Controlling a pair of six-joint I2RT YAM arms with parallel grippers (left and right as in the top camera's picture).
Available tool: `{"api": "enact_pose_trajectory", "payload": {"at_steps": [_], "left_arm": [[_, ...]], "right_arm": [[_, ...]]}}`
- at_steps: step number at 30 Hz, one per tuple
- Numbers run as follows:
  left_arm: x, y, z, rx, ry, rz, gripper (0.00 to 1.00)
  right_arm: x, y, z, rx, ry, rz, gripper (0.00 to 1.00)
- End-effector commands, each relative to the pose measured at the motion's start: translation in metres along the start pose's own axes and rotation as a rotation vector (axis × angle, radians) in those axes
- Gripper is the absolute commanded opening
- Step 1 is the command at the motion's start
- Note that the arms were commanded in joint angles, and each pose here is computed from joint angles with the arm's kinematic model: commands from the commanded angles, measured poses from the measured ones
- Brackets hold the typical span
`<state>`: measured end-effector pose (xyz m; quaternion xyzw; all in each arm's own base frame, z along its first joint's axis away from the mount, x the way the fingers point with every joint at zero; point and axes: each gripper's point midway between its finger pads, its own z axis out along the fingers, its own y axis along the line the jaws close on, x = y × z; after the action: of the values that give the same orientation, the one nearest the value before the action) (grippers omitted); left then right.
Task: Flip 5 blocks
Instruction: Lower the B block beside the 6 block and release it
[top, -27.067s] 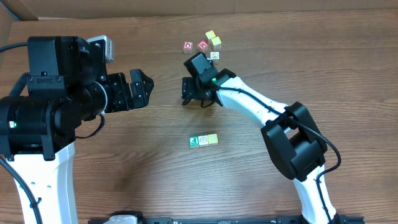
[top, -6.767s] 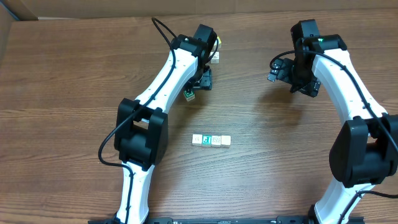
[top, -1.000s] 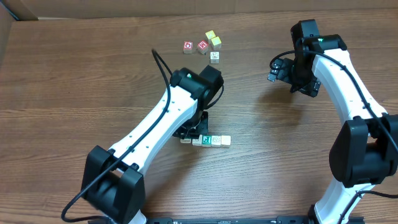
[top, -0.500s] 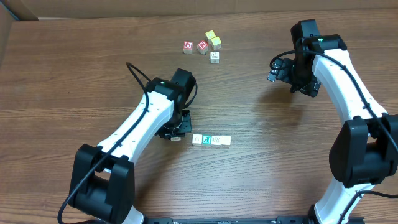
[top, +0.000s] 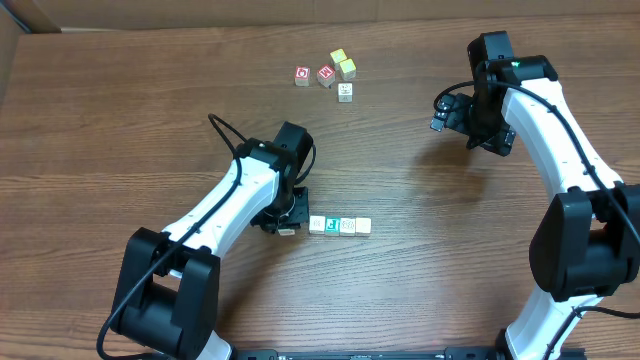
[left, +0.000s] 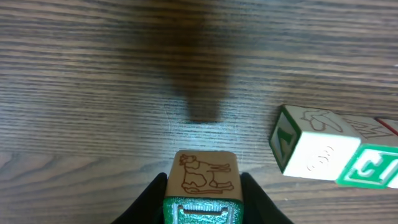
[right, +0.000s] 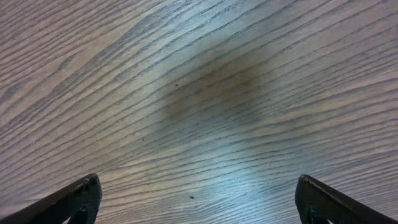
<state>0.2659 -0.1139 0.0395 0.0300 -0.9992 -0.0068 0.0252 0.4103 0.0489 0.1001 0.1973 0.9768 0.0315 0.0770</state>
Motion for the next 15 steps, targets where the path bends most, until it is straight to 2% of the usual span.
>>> {"api": "enact_pose_trajectory", "payload": {"at_steps": [1,2,3,8,12,13,14,15], "left_arm": [[0.002,-0.003,-0.002,0.017,-0.01,0.026,0.5],[0.001,-0.004,-0.002,0.019,-0.012,0.025,0.65],[0.001,-0.005,-0.002,0.025,-0.013,0.024,0.69],[-0.016,-0.005,-0.019,0.043,-0.055,0.004,0.69],[-0.026,0.004,-0.044,0.016,-0.072,-0.021,0.66],[-0.026,0.006,-0.049,0.011,-0.068,-0.024,0.62],[-0.025,0.007,-0.051,0.008,-0.062,-0.027,0.43],[-0.023,0.008,-0.052,0.006,-0.052,-0.027,0.04]], "right_arm": [[-0.006,0.002,-0.01,-0.01,-0.032,-0.005,1.0],[-0.006,0.002,-0.01,-0.01,-0.032,-0.005,1.0],[-0.006,0.002,-0.01,-0.01,-0.032,-0.005,1.0],[-0.006,0.002,-0.01,-0.01,-0.032,-0.005,1.0],[-0.006,0.002,-0.01,-0.01,-0.032,-0.005,1.0],[-0.006,0.002,-0.01,-0.01,-0.032,-0.005,1.0],[-0.006,0.002,-0.01,-0.01,-0.032,-0.005,1.0],[-0.006,0.002,-0.01,-0.01,-0.032,-0.005,1.0]]}}
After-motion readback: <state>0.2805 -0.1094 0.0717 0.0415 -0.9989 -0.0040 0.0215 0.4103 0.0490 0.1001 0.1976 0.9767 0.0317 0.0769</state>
